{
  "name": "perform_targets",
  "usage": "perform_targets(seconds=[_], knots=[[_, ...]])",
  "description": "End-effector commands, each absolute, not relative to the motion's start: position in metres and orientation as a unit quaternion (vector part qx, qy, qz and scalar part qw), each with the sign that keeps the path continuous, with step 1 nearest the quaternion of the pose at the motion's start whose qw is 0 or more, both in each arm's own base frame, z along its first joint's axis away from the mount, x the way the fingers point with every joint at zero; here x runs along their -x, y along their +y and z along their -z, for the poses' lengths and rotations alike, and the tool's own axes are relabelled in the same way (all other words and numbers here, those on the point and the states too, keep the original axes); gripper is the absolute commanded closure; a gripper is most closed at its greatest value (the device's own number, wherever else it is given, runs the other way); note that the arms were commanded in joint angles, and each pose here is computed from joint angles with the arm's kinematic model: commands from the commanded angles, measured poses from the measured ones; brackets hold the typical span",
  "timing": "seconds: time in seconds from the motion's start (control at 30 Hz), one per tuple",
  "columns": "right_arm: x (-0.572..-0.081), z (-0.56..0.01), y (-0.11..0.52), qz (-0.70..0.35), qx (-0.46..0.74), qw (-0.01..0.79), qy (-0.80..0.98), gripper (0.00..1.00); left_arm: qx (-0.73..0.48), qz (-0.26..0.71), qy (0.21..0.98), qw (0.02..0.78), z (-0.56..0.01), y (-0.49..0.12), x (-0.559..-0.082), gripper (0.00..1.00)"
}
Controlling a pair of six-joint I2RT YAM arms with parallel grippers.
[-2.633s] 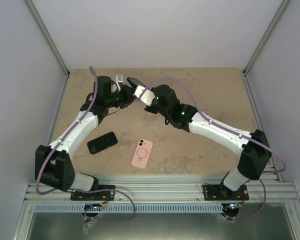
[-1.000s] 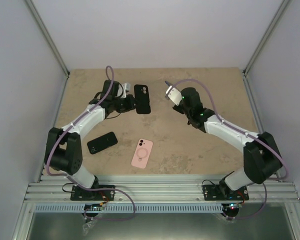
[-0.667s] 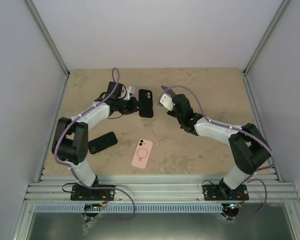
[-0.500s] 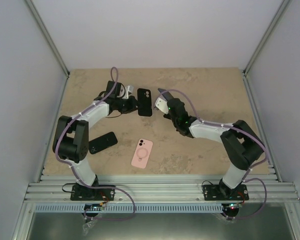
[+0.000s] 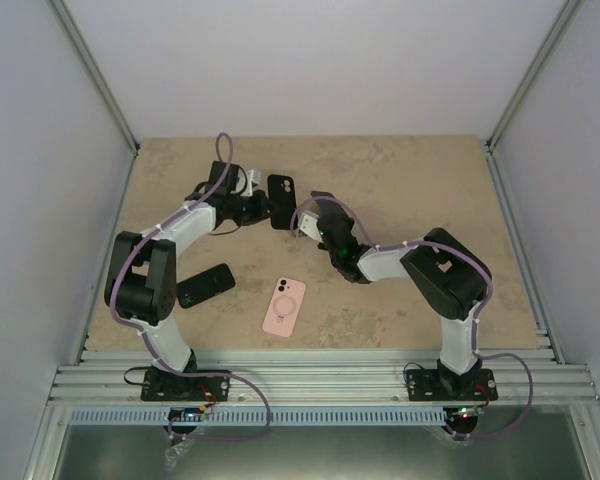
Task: Take the phone out of the phone case
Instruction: Place the phone at the center of the board.
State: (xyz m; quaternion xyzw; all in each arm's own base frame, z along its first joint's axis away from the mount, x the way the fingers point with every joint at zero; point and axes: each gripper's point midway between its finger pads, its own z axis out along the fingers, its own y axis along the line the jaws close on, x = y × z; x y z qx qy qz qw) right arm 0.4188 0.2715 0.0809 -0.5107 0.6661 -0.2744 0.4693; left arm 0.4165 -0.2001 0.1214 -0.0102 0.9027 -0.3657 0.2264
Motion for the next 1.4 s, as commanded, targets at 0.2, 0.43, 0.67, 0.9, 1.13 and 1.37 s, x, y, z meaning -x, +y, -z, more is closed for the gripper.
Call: perform_targets(seconds=[0.2,0.43,0.67,0.9,1.13,1.37], knots=[[-0.425,-0.093,0.298,0.277,0.482,0.507,0.658,0.85,0.023,0.35,0.906,0.239,-0.116,-0.189,-0.425,1.0],[-0.422,-0.085,0.304,0.269,0.488,0.501,0.662,0.82,0.031,0.333,0.91,0.243,-0.112,-0.182,-0.426,1.0],[-0.416,-0.079,0.312,0.254,0.496,0.497,0.665,0.73,0.032,0.325,0.913,0.243,-0.109,-0.18,-0.427,1.0],[-0.415,-0.075,0.316,0.24,0.502,0.491,0.67,0.71,0.034,0.323,0.915,0.24,-0.106,-0.179,-0.426,1.0],[-0.413,-0.075,0.32,0.229,0.507,0.492,0.67,0.64,0.035,0.322,0.915,0.24,-0.104,-0.179,-0.427,1.0],[-0.411,-0.079,0.323,0.211,0.507,0.494,0.674,0.53,0.034,0.323,0.915,0.24,-0.103,-0.179,-0.426,1.0]])
